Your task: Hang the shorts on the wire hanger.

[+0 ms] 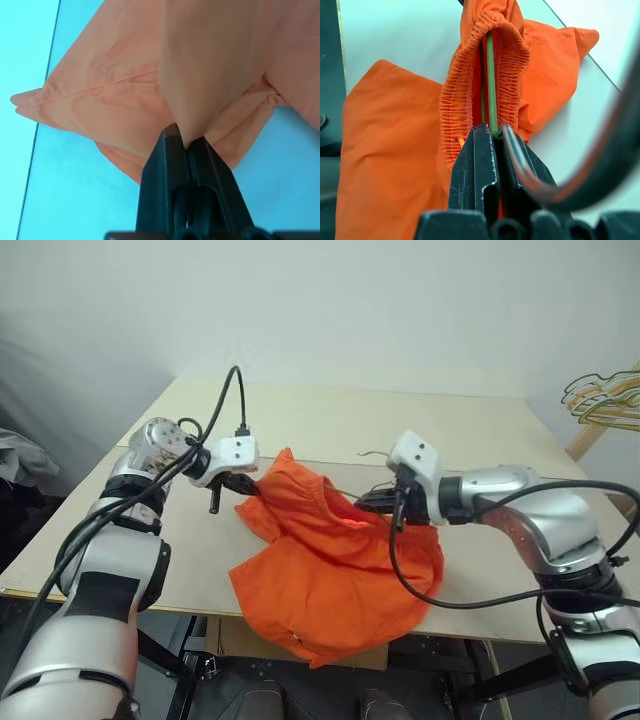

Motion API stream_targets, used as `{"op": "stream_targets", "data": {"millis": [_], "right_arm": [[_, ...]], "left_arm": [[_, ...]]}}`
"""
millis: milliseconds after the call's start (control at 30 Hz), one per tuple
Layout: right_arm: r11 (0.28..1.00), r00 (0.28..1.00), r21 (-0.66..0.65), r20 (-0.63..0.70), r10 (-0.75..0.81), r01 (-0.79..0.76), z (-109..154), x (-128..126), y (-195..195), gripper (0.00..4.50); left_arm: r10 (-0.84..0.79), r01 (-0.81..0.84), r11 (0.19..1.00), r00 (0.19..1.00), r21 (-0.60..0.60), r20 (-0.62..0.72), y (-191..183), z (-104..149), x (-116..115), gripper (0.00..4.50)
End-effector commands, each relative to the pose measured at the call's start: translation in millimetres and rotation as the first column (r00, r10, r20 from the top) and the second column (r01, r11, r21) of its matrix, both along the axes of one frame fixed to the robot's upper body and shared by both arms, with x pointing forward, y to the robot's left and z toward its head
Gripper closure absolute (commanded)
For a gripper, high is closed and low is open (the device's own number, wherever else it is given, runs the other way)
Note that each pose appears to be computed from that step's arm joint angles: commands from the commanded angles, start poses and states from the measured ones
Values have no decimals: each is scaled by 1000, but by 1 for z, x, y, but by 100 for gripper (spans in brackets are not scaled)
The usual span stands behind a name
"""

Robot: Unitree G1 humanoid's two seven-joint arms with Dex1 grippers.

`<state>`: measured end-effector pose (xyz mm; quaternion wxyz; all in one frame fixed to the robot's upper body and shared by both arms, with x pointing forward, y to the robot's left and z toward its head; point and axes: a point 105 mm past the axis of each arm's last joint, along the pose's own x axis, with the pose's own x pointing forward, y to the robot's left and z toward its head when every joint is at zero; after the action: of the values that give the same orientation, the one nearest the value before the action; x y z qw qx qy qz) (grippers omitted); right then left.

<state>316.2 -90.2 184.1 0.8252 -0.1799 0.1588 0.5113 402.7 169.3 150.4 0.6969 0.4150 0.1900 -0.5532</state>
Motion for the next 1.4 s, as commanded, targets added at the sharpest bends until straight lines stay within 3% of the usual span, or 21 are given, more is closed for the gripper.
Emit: {"op": "stream_targets", "data": {"millis": [33, 600, 1000, 1100, 1233, 1300, 1400], "right_arm": [[1000, 998, 28, 66, 4, -5, 20, 0, -3, 450], [996, 998, -84, 70, -6, 12, 4, -5, -22, 450], [999, 997, -42, 82, -4, 8, 20, -3, -22, 450], [999, 996, -47, 82, 16, -12, 25, -4, -19, 450], [997, 997, -77, 73, 34, -28, 30, -4, -18, 450], [995, 997, -95, 68, 31, -25, 34, -3, -20, 450], [992, 999, -125, 50, 17, -11, 43, 0, -24, 450]], "left_arm": [[1, 0, 999, 1000, -44, 18, -2, 12, 2, 447], [156, -154, 985, 988, -81, 17, 33, 15, 3, 447], [67, -67, 997, 998, -37, -12, 22, -3, -4, 447], [35, -36, 996, 999, -83, -8, 8, 5, -2, 387], [-43, 45, 989, 999, -142, 13, -4, 26, -5, 252], [-106, 107, 982, 994, -156, 10, -6, 38, -11, 213], [-172, 175, 970, 985, -171, 28, -10, 56, -18, 115]]}}
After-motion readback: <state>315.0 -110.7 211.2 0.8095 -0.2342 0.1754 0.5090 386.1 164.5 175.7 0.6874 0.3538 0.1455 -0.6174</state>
